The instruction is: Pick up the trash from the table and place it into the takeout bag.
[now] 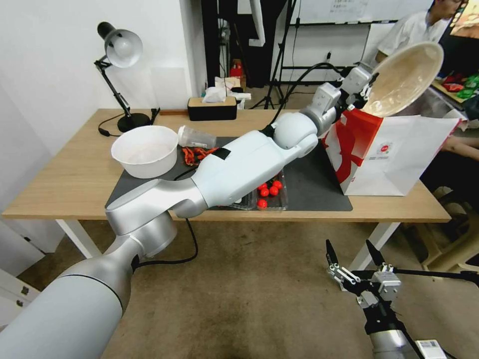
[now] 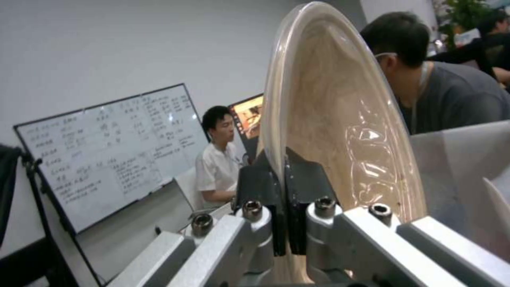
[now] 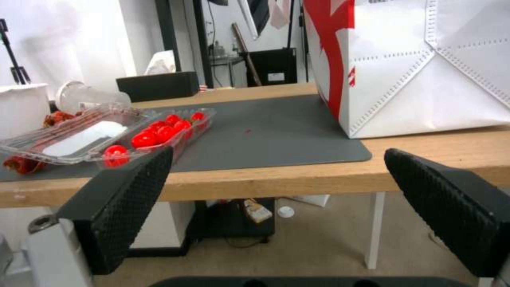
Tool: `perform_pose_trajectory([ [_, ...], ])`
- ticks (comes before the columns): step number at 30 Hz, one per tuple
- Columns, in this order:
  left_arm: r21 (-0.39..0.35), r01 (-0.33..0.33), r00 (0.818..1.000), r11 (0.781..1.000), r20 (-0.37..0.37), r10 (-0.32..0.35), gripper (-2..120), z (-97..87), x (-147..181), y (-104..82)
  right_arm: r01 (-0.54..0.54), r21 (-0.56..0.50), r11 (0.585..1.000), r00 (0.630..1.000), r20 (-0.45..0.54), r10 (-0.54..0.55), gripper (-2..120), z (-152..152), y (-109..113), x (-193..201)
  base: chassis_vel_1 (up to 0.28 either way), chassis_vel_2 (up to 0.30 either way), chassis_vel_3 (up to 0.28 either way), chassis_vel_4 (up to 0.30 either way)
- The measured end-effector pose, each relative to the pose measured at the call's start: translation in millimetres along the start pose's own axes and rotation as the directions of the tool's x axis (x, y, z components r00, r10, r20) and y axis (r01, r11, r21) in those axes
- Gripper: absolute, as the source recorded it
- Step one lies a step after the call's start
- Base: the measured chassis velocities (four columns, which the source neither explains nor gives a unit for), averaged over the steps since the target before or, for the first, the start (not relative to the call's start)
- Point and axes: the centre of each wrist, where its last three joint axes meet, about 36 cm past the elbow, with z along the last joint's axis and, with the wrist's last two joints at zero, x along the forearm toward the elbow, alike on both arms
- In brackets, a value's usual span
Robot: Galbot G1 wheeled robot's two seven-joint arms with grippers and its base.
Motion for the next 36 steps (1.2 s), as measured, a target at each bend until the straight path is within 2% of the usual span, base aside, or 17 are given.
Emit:
perform_pose_trajectory([
  [5,-0.029,-0.052,0.999,0.998,0.007,0.052,6,6.4,2.2,-4.8,-0.004,0.002,1.000,1.000,0.001,0.004,100,0.2,-0.7,-0.6,0.000,0.000,0.000,0.000],
  [7,-0.030,-0.063,0.998,0.998,0.014,0.064,18,6.0,2.5,-8.3,-0.008,0.001,1.000,1.000,0.002,0.008,100,0.7,-0.6,-0.9,0.000,0.000,0.000,0.000],
  [8,-0.030,-0.063,0.998,0.998,0.014,0.064,18,6.0,2.5,-8.3,-0.008,0.001,1.000,1.000,0.002,0.008,100,0.7,-0.6,-0.9,0.000,0.000,0.000,0.000],
  [10,-0.028,-0.064,0.998,0.998,0.017,0.065,28,5.3,2.7,-9.9,-0.010,0.001,1.000,1.000,0.004,0.010,100,0.6,-0.5,-1.5,0.000,0.000,0.000,0.000],
  [12,-0.026,-0.063,0.998,0.998,0.017,0.063,31,5.3,2.8,-9.8,-0.010,0.000,1.000,1.000,0.004,0.010,100,0.7,-0.3,-1.5,0.000,0.000,0.000,0.000],
  [14,-0.014,-0.050,0.999,0.999,0.020,0.050,42,5.5,3.6,-7.7,-0.008,-0.001,1.000,1.000,0.002,0.008,100,1.3,0.7,-1.3,0.000,0.000,0.000,0.000],
  [18,0.000,-0.038,0.999,0.999,0.017,0.038,51,8.8,6.2,-5.8,-0.006,-0.002,1.000,1.000,0.001,0.006,100,2.0,1.4,-1.2,0.000,0.000,0.000,0.000],
  [21,0.022,-0.010,1.000,1.000,0.007,0.009,68,17.4,16.0,-3.4,-0.003,-0.001,1.000,1.000,0.002,0.003,100,1.8,1.2,-2.7,0.000,0.000,0.000,0.000],
  [22,0.022,-0.010,1.000,1.000,0.007,0.009,68,17.4,16.0,-3.4,-0.003,-0.001,1.000,1.000,0.002,0.003,100,1.8,1.2,-2.7,0.000,0.000,0.000,0.000],
  [25,0.040,0.016,1.000,0.999,-0.001,-0.016,81,25.3,28.1,-0.9,-0.002,0.000,1.000,1.000,0.003,0.002,100,1.5,0.7,-3.6,0.000,0.000,0.000,0.000],
  [26,0.040,0.016,1.000,0.999,-0.001,-0.016,81,25.3,28.1,-0.9,-0.002,0.000,1.000,1.000,0.003,0.002,100,1.5,0.7,-3.6,0.000,0.000,0.000,0.000],
  [28,0.057,0.047,0.999,0.997,-0.010,-0.047,93,29.4,41.0,2.3,-0.001,0.000,1.000,1.000,0.001,0.001,100,1.9,0.2,-4.7,0.000,0.000,0.000,0.000],
  [31,0.070,0.083,0.996,0.994,-0.021,-0.082,99,32.1,54.1,8.0,0.000,0.000,1.000,1.000,0.000,0.000,100,2.5,-0.2,-6.7,0.000,0.000,0.000,0.000],
  [36,0.074,0.127,0.991,0.989,-0.053,-0.123,100,41.6,76.8,20.1,0.003,0.000,1.000,1.000,-0.003,-0.003,100,3.0,-0.1,-11.1,0.000,0.000,0.000,0.000],
])
